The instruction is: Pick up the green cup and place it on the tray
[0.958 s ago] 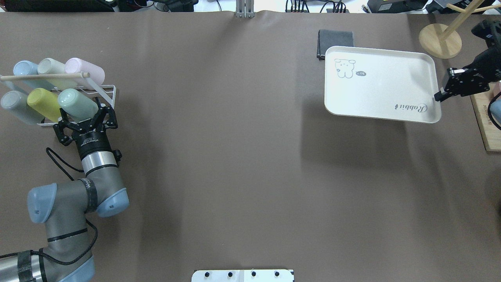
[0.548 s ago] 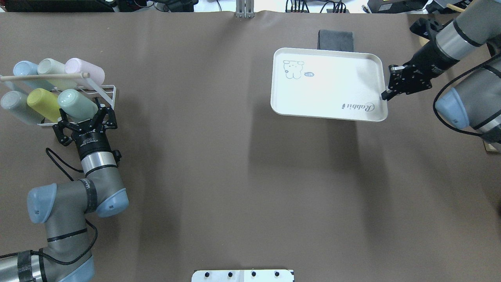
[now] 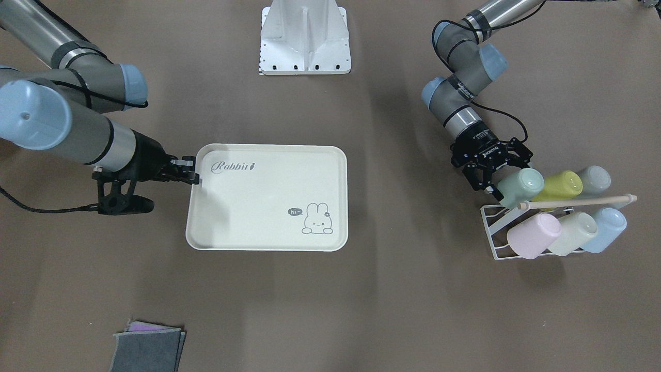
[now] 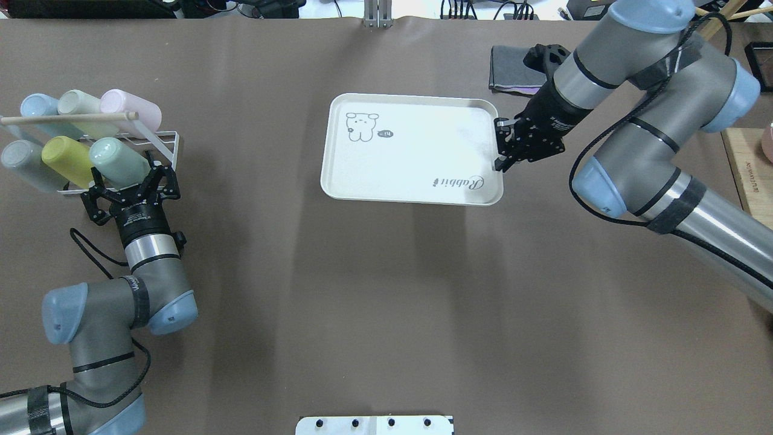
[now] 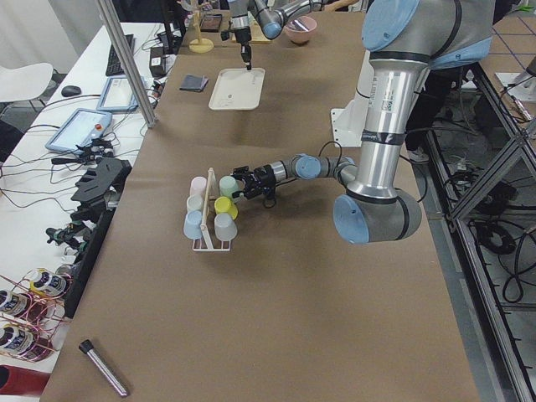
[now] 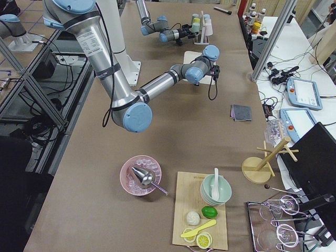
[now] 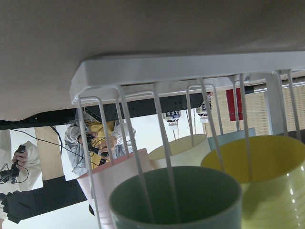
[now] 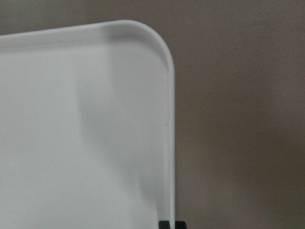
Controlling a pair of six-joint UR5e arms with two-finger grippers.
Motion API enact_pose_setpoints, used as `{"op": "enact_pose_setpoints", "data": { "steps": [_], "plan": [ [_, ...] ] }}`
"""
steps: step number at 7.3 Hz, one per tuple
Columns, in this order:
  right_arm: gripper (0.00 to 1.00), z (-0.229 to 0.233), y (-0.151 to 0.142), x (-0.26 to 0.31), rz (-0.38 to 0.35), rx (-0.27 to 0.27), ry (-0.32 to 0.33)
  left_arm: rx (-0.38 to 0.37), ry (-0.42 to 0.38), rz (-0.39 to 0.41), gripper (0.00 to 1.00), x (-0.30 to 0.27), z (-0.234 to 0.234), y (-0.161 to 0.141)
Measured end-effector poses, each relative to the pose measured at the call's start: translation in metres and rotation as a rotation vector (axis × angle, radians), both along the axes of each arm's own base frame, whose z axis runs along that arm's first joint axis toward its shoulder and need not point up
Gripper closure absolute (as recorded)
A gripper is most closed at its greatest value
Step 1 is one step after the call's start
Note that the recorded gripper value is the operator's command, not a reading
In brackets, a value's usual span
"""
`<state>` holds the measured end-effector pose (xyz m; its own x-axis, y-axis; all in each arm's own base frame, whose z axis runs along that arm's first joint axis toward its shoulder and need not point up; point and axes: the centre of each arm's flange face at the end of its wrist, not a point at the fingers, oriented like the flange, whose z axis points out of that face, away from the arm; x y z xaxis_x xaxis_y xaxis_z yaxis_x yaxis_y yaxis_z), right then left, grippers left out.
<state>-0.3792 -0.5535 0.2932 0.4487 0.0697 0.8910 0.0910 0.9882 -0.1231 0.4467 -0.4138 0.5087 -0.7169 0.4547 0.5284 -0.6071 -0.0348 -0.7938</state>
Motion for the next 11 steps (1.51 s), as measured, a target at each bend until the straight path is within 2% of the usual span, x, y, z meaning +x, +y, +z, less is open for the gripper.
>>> {"op": "enact_pose_setpoints", "data": {
  "steps": [3,4,5,8,11],
  "plan": [
    [1.00,-0.043,0.012,-0.074,0.007,0.048,0.017,-0.003,-0.004,0.000,0.36,0.001,0.002,0.000],
    [1.00,-0.046,0.015,-0.095,0.007,0.055,0.008,-0.003,-0.004,0.000,0.52,0.001,0.002,0.000],
    [1.00,-0.042,0.018,-0.116,0.004,0.052,-0.004,-0.003,-0.004,0.000,0.64,0.001,0.002,0.000],
    [1.00,-0.019,0.029,-0.154,0.005,0.008,-0.009,0.005,0.009,-0.003,0.73,-0.011,-0.008,0.001],
    [1.00,-0.011,0.035,-0.164,0.009,-0.011,0.003,0.040,0.022,-0.006,0.75,-0.038,-0.022,0.008]
  ]
}}
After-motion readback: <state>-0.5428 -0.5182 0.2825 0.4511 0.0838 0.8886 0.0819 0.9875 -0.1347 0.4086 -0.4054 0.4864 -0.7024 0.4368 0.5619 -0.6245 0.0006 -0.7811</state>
